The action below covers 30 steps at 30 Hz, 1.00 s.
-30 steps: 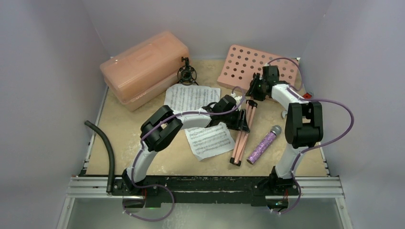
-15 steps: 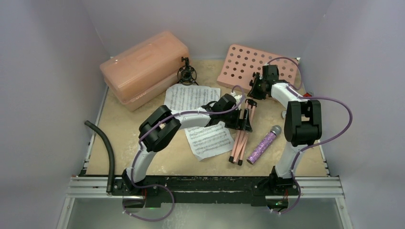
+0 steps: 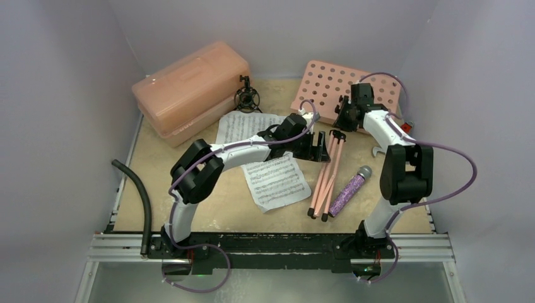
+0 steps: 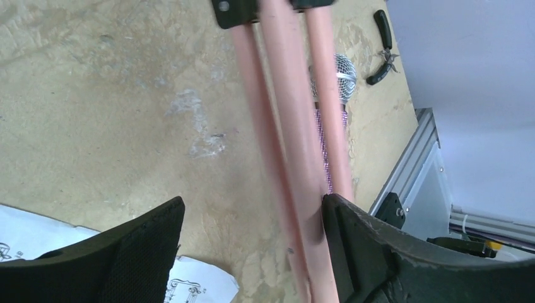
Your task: Set up the instrument practice props
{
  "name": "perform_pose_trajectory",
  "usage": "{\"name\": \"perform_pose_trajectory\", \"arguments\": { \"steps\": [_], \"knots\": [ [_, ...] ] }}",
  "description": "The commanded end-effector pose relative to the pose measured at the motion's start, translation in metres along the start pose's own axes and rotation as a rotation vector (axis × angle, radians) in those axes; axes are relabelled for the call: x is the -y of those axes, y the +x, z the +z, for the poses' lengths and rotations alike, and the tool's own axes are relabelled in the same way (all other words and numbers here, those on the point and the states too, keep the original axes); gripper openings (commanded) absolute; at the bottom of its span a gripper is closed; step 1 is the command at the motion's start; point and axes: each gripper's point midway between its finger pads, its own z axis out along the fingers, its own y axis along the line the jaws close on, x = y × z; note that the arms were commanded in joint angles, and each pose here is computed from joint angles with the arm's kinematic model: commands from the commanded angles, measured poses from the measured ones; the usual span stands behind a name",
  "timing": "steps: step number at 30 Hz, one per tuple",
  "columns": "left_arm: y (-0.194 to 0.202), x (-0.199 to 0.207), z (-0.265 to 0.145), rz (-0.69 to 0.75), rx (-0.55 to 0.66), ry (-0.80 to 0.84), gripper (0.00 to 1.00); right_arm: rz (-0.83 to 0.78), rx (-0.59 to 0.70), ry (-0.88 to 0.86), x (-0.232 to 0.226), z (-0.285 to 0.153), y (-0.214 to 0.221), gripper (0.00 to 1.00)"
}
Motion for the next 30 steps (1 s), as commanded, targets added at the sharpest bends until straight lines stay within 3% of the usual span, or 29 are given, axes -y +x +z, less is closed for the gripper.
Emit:
{"name": "perform_pose_trajectory", "arguments": {
  "steps": [1,10,16,23,30],
  "knots": [
    [-0.033,0.013,-0.016,0.034,0.066,0.028,0.76,0.003,0.327,-0.177,-0.054,-0.076,-0.09,0.0],
    [-0.038,0.031,-0.017,0.014,0.071,0.133,0.62,0.057,0.353,-0.186,-0.052,-0.09,-0.087,0.0],
    [-0.036,0.038,-0.018,0.006,0.065,0.174,0.37,0.061,0.366,-0.194,-0.054,-0.099,-0.088,0.0],
    [-0.034,0.042,-0.022,0.011,0.059,0.192,0.0,0.031,0.382,-0.226,-0.061,-0.112,-0.093,0.0],
    [-0.037,0.046,-0.031,0.029,0.076,0.194,0.0,-0.05,0.436,-0.366,-0.093,-0.149,-0.11,0.0]
  ]
}}
